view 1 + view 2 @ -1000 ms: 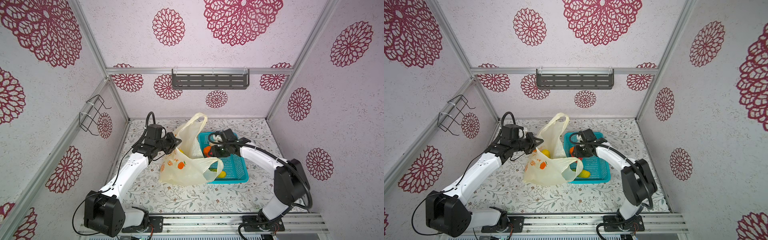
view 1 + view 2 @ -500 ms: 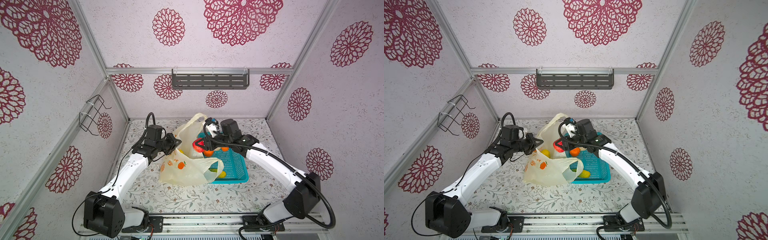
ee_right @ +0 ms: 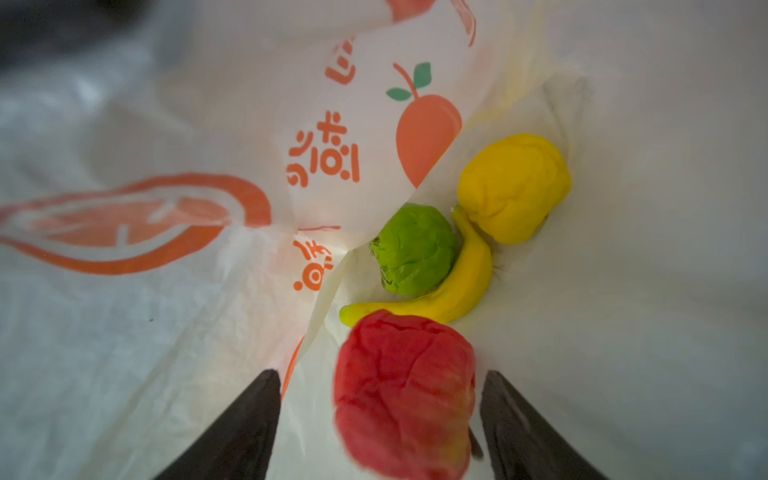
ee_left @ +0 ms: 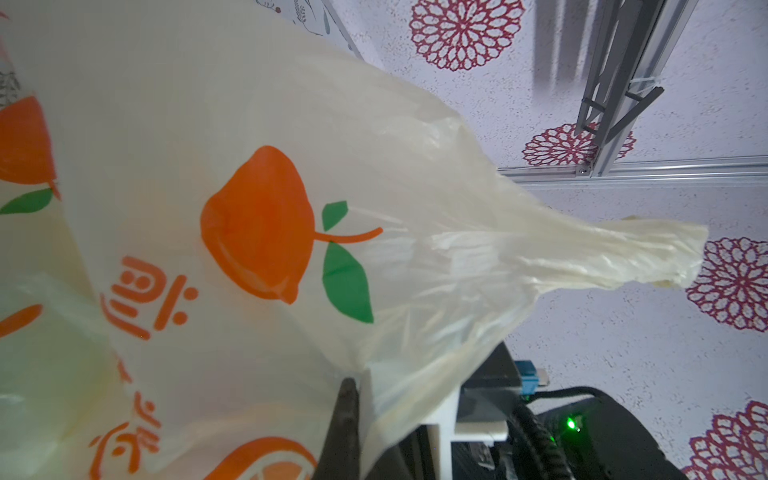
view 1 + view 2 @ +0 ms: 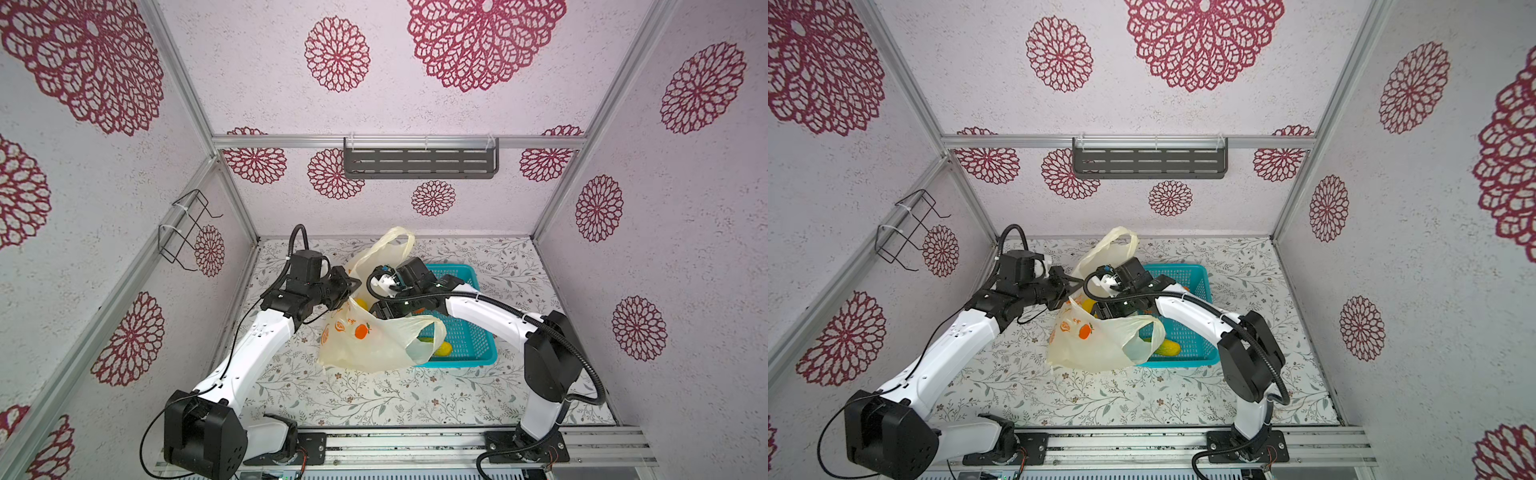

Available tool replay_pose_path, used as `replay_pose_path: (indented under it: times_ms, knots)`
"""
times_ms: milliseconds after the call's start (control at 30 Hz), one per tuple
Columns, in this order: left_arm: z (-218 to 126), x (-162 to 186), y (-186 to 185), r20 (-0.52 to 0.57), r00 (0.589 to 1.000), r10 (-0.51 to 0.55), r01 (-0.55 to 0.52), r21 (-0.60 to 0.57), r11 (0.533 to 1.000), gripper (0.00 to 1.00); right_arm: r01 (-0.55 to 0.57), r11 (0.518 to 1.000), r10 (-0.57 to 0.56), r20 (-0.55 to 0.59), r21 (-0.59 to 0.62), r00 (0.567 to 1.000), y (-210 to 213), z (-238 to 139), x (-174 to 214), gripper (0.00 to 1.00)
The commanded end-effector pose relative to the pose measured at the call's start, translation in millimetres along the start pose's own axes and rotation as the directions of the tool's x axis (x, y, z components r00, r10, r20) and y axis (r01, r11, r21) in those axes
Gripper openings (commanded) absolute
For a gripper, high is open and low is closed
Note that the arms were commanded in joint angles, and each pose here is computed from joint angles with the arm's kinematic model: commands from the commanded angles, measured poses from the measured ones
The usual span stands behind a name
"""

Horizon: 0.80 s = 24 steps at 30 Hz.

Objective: Place the fruits into the plastic bag
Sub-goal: 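Carry the red apple into the bag and open the right gripper, then return the right gripper to the basket and grasp the green papaya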

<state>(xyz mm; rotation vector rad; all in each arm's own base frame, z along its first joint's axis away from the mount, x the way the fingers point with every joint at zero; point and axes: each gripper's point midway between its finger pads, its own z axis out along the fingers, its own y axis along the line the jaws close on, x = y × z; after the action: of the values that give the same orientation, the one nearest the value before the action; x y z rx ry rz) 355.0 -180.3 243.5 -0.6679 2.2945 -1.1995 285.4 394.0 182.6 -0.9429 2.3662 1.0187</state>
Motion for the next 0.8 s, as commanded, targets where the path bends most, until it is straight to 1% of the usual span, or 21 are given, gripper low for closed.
replay_pose_path:
  times_ms: [0,167,233,300,367,433,467,533,567,633,667,700,767]
  knots:
    - [-5,-2,-7,0.017,1.0,0.018,-0.018,0.013,1.0,0.0,0.08,0.995,-0.087,0.12,0.06,0.989,12,-39,-31,0.83]
    - [-2,-2,-6,0.012,1.0,0.012,-0.012,0.009,1.0,0.0,0.079,0.985,-0.115,0.236,0.157,0.965,2,-76,-50,0.85]
    - [-2,-2,-5,0.012,1.0,0.011,-0.011,0.008,1.0,0.0,0.044,0.978,-0.104,0.299,0.203,0.949,-8,-94,-56,0.85]
    - [-1,-2,-5,0.012,1.0,0.011,-0.011,0.007,1.0,0.0,-0.017,0.97,-0.075,0.365,0.244,0.928,-22,-113,-58,0.85]
    - [-1,-2,-4,0.012,1.0,0.011,-0.011,0.006,1.0,0.0,-0.115,0.956,-0.018,0.442,0.271,0.897,-41,-136,-54,0.85]
    - [0,-2,-2,0.015,1.0,0.008,-0.008,0.001,1.0,0.0,-0.236,0.932,0.062,0.519,0.275,0.852,-63,-158,-46,0.85]
    - [0,-2,-1,0.015,1.0,0.009,-0.009,0.0,1.0,0.0,-0.304,0.91,0.104,0.556,0.281,0.825,-76,-170,-38,0.85]
    - [1,-1,1,0.013,1.0,0.008,-0.008,-0.004,1.0,0.0,-0.425,0.853,0.179,0.594,0.303,0.784,-103,-182,-14,0.85]
    - [1,-1,1,0.014,1.0,0.01,-0.01,-0.004,1.0,0.0,-0.472,0.821,0.208,0.601,0.321,0.772,-114,-186,0,0.85]
    - [1,-1,2,0.014,1.0,0.009,-0.009,-0.007,1.0,0.0,-0.534,0.761,0.259,0.583,0.368,0.77,-135,-188,28,0.86]
    - [2,-1,3,0.016,1.0,0.009,-0.009,-0.008,1.0,0.0,-0.545,0.741,0.287,0.548,0.392,0.785,-142,-184,43,0.86]
    - [1,-1,3,0.016,1.0,0.01,-0.01,-0.008,1.0,0.0,-0.537,0.736,0.308,0.504,0.412,0.807,-146,-177,55,0.86]
    - [2,-1,3,0.016,1.0,0.012,-0.012,-0.009,1.0,0.0,-0.49,0.764,0.36,0.353,0.419,0.863,-143,-153,78,0.85]
